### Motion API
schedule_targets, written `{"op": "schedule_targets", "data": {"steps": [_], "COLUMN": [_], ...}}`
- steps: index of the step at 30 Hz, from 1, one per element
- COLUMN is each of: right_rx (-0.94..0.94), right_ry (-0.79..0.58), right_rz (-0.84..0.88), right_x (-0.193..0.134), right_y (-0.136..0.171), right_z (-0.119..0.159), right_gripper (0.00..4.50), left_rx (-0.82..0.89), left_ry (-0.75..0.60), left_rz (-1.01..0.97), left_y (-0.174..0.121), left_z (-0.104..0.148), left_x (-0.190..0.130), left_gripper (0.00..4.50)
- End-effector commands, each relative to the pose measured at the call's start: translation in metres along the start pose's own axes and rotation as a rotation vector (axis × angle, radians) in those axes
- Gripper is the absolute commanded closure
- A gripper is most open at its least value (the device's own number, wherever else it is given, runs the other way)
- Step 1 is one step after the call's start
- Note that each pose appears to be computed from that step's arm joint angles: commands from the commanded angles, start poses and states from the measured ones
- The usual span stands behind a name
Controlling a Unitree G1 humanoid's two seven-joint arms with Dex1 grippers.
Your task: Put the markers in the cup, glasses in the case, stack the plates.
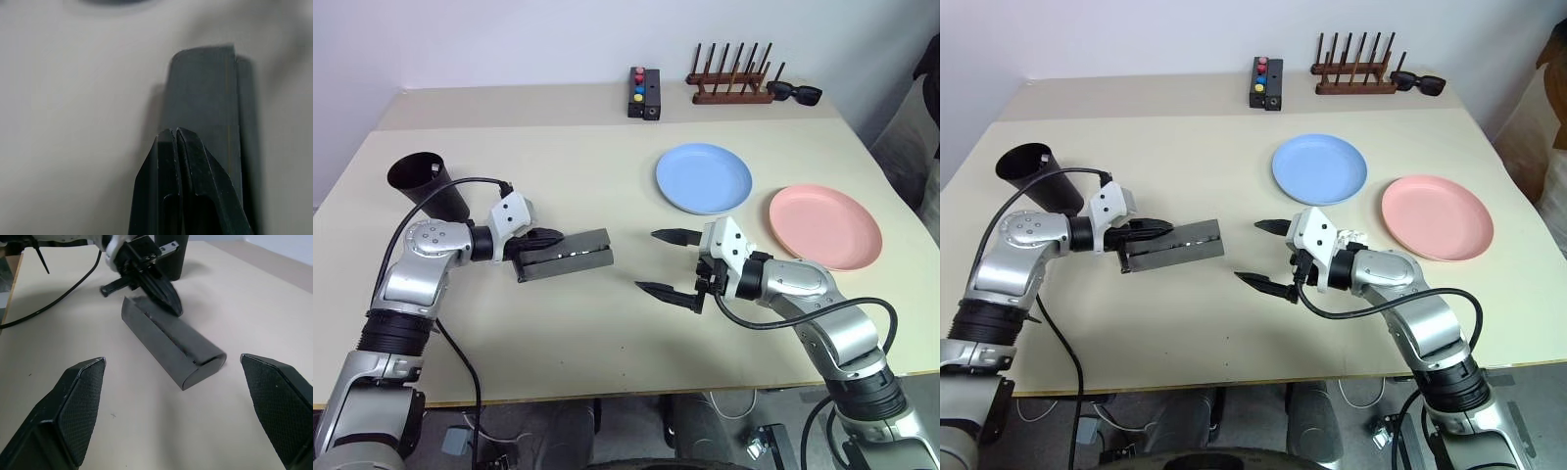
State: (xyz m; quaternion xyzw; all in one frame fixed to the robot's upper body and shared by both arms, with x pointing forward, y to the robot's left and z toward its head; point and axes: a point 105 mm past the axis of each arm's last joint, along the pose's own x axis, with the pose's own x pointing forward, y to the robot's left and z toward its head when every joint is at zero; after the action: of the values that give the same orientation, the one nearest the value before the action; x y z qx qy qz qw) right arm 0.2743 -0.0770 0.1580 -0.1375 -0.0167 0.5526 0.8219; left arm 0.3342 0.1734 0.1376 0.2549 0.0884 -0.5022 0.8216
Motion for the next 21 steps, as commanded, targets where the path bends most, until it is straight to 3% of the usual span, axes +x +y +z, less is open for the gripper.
{"op": "schedule_targets", "data": {"steps": [1, 10, 21], "right_rx": [-0.021, -0.022, -0.066], "right_ry": [-0.029, -0.028, 0.023], "right_rz": [-0.001, 0.008, -0.108], "right_x": [-0.002, -0.001, -0.022], "right_y": [0.0, 0.0, -0.03], "right_z": [0.006, 0.005, 0.004], "right_gripper": [0.0, 0.0, 0.0], "left_rx": [0.03, 0.028, 0.015], "left_ry": [-0.002, 0.037, -0.135], "left_rz": [-0.033, -0.05, 0.084], "left_y": [-0.007, -0.017, 0.007], "left_z": [0.007, -0.005, 0.027], "left_x": [-0.003, -0.005, -0.023], "left_gripper": [4.44, 4.44, 4.44]}}
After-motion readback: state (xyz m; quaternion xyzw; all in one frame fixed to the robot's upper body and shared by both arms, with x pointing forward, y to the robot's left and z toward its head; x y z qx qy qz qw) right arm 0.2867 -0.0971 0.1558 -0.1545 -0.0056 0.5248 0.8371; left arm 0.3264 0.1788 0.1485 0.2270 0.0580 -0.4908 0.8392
